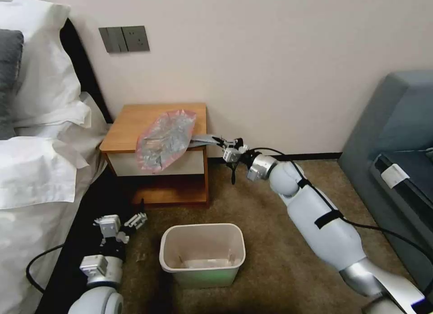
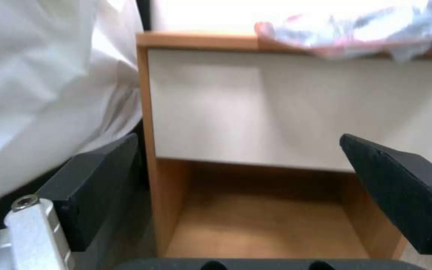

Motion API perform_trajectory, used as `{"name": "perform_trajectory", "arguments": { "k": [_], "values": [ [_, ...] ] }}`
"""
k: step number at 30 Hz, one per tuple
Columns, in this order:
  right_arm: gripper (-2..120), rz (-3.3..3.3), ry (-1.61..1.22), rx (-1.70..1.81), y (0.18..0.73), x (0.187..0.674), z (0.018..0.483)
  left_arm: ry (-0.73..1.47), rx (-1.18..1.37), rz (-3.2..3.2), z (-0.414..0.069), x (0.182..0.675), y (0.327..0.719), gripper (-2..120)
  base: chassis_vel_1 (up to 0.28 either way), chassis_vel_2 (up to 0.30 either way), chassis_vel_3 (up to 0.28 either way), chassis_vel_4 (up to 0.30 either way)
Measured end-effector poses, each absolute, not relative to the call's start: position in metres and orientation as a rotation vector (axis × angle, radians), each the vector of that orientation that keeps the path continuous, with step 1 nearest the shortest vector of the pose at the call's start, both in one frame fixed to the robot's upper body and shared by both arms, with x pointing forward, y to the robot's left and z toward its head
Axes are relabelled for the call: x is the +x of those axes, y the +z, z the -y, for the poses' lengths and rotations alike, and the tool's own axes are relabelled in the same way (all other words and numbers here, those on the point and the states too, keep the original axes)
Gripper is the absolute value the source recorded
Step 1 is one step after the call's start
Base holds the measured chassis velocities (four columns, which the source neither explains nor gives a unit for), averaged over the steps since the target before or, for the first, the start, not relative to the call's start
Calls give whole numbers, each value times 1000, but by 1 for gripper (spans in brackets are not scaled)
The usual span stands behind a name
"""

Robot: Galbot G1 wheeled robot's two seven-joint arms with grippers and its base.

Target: Pick up the garbage bag from the table and place it over the trash can.

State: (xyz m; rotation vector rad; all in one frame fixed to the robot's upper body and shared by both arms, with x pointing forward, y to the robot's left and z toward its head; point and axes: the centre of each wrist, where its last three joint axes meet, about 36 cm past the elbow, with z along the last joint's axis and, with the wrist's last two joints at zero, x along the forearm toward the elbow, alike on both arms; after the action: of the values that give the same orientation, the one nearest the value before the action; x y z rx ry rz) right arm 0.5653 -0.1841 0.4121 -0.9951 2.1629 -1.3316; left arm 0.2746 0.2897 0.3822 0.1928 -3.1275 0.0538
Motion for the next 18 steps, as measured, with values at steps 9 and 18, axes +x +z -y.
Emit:
{"name": "perform_trajectory", "arguments": {
  "k": [9, 18],
  "values": [
    [0, -2223, -1251, -1088, 399, 525, 176, 132, 203, 3169, -289, 276, 402, 100, 0, 0, 0, 0],
    [0, -2245, -1212, -1171, 380, 482, 174, 188, 187, 3210, -286, 276, 422, 100, 0, 0, 0, 0]
  ]
}}
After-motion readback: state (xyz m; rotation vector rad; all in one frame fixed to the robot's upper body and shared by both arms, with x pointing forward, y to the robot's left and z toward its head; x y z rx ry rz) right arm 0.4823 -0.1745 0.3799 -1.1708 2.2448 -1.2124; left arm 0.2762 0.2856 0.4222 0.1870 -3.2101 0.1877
